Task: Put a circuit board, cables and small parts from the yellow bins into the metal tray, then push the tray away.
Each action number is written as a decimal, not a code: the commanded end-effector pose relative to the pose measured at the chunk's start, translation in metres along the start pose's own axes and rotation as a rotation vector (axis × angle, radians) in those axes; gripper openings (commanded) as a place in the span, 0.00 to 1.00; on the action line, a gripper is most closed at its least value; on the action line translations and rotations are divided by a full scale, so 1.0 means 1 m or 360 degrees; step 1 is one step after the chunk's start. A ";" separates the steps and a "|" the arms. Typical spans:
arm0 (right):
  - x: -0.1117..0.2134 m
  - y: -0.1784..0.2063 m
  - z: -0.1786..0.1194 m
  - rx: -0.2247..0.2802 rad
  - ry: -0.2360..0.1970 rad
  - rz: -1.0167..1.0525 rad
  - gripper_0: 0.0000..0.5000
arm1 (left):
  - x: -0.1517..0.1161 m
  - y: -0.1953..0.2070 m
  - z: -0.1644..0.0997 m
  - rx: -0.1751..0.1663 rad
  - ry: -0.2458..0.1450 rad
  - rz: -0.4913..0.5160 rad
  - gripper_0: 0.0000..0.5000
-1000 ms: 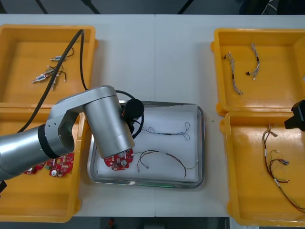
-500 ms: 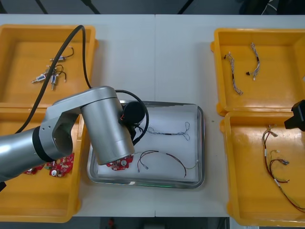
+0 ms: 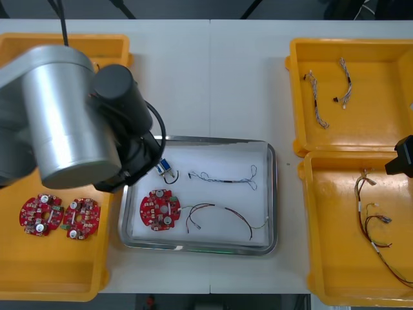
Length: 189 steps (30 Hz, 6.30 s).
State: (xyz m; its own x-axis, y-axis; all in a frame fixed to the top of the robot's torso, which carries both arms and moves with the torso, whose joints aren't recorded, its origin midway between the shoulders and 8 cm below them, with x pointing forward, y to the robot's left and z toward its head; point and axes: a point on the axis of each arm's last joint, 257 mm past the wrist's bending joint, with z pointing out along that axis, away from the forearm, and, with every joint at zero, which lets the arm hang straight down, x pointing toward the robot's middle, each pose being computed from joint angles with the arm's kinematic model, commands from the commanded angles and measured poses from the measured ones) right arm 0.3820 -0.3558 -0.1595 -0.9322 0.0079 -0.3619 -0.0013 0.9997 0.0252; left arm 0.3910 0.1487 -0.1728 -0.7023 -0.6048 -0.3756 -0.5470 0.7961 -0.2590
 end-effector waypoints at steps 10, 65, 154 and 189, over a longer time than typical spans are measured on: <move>-0.005 -0.011 -0.013 0.0053 -0.0047 -0.0047 1.00 | -0.100 0.062 -0.079 -0.0084 -0.0114 0.0535 1.00; 0.032 0.294 0.042 -0.0181 0.0047 -0.2083 1.00 | -0.158 0.203 0.006 -0.0098 -0.0029 0.0701 1.00; 0.092 0.347 0.133 0.0058 -0.0016 -0.2347 0.00 | -0.158 0.203 0.006 -0.0098 -0.0029 0.0701 1.00; -0.055 0.351 0.112 0.0338 -0.0324 -0.2484 0.00 | -0.158 0.203 0.006 -0.0098 -0.0029 0.0701 1.00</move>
State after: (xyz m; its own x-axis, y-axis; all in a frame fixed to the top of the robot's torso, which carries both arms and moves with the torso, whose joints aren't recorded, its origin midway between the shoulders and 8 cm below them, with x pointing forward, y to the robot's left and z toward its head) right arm 0.4526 -0.0055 -0.2579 -0.0661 -0.9964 -0.0538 -0.8358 0.0847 -0.5425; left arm 0.3934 0.3920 -0.1828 -0.8656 -0.2477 -0.4351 -0.2442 0.9675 -0.0650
